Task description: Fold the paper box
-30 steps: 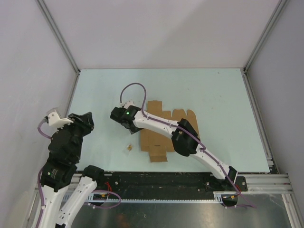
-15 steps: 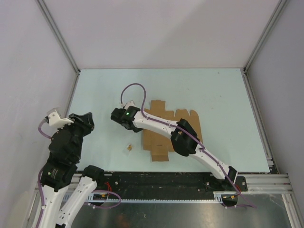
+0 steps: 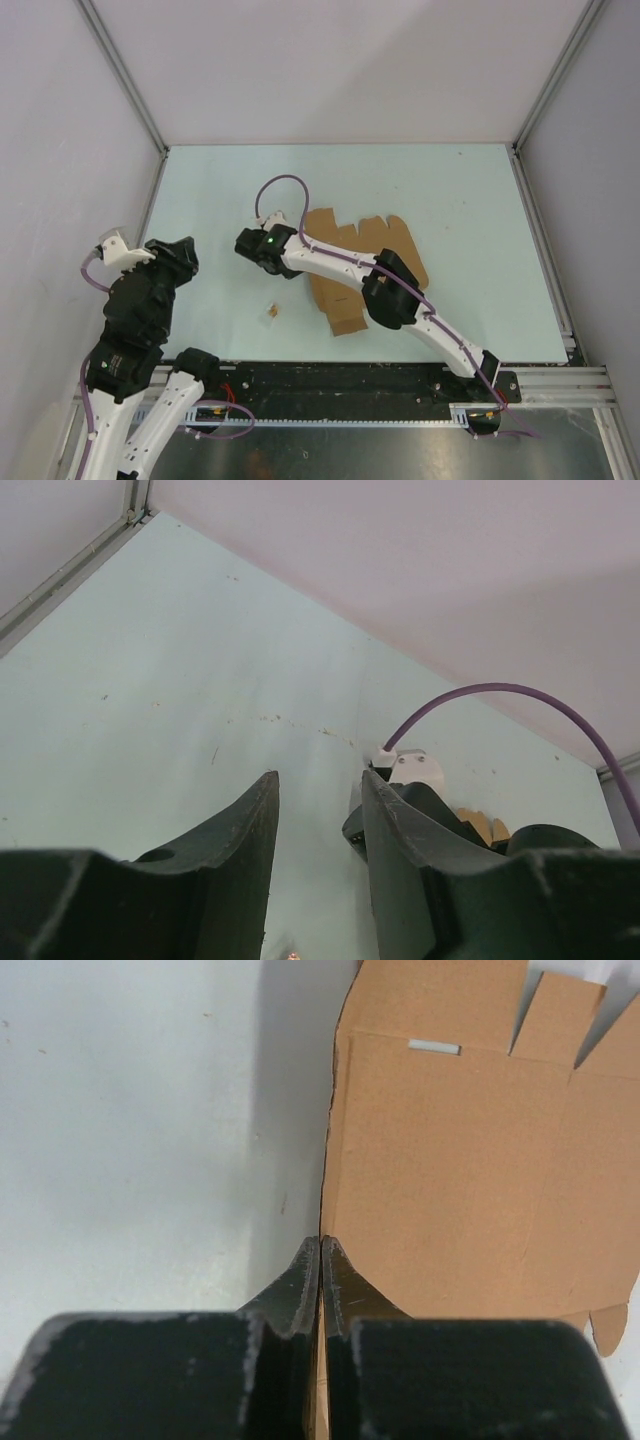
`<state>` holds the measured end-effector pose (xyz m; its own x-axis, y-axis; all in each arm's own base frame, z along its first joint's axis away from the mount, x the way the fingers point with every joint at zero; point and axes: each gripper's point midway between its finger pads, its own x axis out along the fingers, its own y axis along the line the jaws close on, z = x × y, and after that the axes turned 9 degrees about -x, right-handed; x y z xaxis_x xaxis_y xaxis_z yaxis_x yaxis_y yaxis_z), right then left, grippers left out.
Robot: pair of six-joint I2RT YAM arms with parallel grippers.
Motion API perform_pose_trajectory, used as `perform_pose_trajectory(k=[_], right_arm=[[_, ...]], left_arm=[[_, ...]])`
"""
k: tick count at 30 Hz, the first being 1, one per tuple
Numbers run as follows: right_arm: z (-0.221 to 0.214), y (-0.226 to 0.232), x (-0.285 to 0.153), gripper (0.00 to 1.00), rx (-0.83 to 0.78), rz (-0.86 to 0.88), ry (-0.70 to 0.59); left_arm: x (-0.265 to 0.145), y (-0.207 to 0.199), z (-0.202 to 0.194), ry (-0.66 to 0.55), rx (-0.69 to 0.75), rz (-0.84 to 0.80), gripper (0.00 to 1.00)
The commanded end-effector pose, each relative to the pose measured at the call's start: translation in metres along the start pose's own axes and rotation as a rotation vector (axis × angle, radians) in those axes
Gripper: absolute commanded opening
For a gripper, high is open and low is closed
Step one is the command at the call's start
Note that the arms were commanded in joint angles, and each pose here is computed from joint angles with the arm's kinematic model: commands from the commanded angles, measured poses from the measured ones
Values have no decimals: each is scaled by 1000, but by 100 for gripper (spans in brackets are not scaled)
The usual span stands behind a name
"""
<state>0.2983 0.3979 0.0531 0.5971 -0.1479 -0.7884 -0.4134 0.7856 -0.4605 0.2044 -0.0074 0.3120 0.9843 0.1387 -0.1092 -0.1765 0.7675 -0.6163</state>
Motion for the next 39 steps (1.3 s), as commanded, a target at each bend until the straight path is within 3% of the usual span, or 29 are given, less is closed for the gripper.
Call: perform_pose_trajectory(k=[1,5,10,20,36,39], right_arm=[[24,-20,-36,0,120,63,-88],[27,-32,-44,0,197,145,-114],[39,-43,-57,0,345,394,-192],[18,-59,-40,0,459,675,-201],[-17,-67,8,0,599,797,-164],[-15,-71,13,1,616,868,-221]], left_arm=[[1,1,3,-11,12,8,44],[2,0,2,-6,13,6,44],[6,-1,-2,11,20,11,44],[12,-4,-13,52,18,5,44],[17,-9,-23,90,15,-13,44],[18,-10,-25,96,14,-18,45]])
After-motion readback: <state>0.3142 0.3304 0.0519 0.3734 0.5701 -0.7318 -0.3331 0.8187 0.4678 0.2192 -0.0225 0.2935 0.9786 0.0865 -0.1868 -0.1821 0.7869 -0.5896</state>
